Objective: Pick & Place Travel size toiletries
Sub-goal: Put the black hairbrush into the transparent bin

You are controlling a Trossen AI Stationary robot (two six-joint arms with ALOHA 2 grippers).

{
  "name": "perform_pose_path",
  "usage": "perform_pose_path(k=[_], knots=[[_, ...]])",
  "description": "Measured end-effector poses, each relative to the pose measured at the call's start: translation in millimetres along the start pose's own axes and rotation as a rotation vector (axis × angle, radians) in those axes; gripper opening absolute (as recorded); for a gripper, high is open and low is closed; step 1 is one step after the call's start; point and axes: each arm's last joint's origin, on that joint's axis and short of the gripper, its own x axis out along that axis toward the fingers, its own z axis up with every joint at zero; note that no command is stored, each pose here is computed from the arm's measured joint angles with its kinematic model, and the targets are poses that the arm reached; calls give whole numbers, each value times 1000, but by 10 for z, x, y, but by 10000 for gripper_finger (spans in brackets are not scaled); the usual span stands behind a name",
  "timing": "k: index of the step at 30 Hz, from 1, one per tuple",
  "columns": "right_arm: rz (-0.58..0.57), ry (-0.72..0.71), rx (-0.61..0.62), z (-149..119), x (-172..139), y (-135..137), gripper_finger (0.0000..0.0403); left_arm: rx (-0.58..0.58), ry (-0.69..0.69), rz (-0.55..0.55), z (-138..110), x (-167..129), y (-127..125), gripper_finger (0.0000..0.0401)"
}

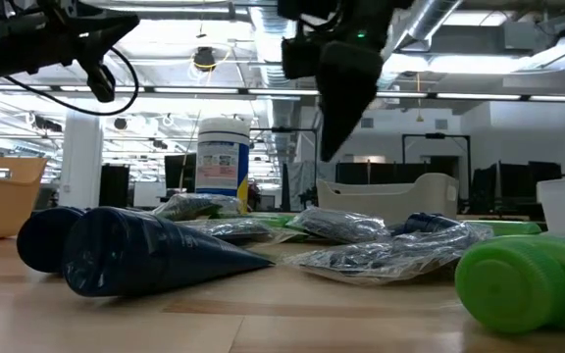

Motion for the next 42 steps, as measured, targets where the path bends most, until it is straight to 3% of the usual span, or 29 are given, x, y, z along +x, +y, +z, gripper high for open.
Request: perform_pose_path(k=[6, 15, 24, 31, 35, 42], knots=[[70, -1, -141, 180, 46, -225, 234, 0, -3, -3, 3, 2, -3, 14], [183, 5, -322, 149, 145, -575, 229, 0, 0, -3, -1, 8, -1, 14], [226, -19, -336, 136, 173, -741, 227, 0, 0, -1, -1, 8, 0, 14], [266, -5, -344, 172, 440, -718, 217, 0, -1, 1, -1, 8, 1, 14], [293, 72, -323, 113, 631, -698, 212, 0, -2, 1, -1, 7, 1, 14], [303, 67, -325, 114, 626, -732, 205, 0, -2, -6, 2, 7, -3, 14]])
